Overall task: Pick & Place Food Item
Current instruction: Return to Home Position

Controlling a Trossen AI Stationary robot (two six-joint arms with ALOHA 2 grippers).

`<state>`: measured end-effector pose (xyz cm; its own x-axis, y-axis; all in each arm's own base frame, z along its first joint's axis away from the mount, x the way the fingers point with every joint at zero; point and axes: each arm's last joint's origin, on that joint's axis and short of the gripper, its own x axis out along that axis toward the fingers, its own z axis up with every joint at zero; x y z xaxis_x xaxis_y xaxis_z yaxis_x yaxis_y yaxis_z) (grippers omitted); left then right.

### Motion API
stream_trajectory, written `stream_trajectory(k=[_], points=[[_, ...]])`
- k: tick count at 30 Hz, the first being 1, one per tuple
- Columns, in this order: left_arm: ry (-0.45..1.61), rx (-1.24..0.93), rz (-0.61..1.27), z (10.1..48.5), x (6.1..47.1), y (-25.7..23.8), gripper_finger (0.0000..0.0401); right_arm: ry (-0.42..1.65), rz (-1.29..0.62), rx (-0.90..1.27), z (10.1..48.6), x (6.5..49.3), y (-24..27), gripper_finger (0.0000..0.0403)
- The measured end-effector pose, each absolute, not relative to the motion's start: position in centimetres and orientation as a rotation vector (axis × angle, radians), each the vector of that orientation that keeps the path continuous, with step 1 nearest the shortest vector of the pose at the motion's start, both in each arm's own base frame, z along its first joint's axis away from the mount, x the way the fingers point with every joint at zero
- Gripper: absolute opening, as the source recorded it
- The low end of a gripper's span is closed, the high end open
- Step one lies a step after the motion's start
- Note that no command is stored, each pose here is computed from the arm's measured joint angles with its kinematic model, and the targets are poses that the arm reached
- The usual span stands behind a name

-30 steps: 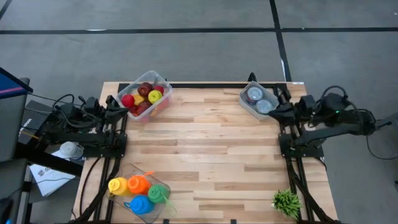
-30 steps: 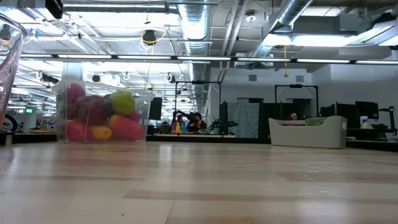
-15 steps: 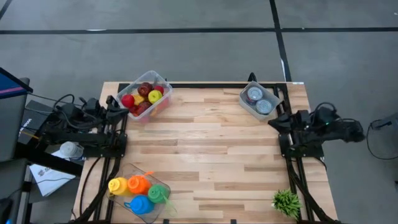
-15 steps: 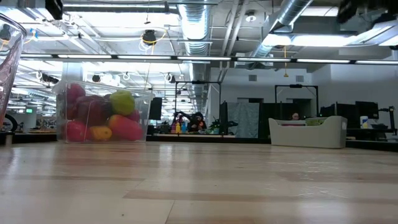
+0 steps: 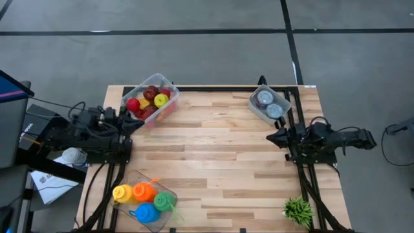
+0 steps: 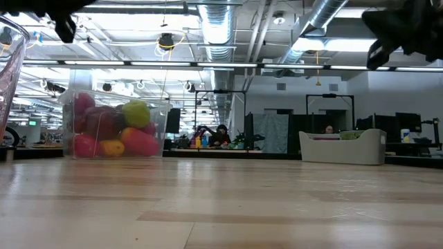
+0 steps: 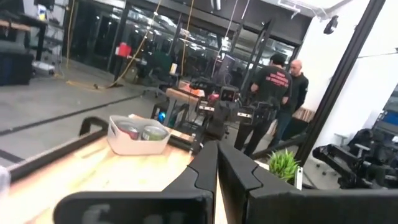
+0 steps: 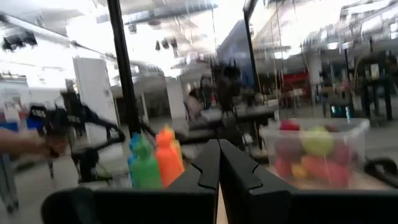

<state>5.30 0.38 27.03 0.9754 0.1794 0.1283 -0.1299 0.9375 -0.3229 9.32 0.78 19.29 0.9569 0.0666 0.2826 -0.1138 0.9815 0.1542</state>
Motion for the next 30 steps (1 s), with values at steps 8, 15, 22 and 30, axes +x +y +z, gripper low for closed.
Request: stream_trajectory(k=[8,15,22,30], points=[[-0.159,-0.399,0.127,22.4,8.0,0.2,0.0001,-0.259,0.090,0.196,19.1,9.4,0.8,0.0000],[-0.209,-0.478,-0.009,18.7,9.5,-0.2,0.0001,-0.197,0.089,0.246,18.5,9.5,0.8,0.0000],[-0.192,-0.485,-0.057,18.5,9.6,-0.4,0.0001,-0.171,0.087,0.273,18.3,9.6,0.8,0.0000],[-0.061,-0.535,-0.112,17.4,9.8,-0.6,0.0001,-0.069,0.041,0.326,17.2,9.7,0.7,0.0000]])
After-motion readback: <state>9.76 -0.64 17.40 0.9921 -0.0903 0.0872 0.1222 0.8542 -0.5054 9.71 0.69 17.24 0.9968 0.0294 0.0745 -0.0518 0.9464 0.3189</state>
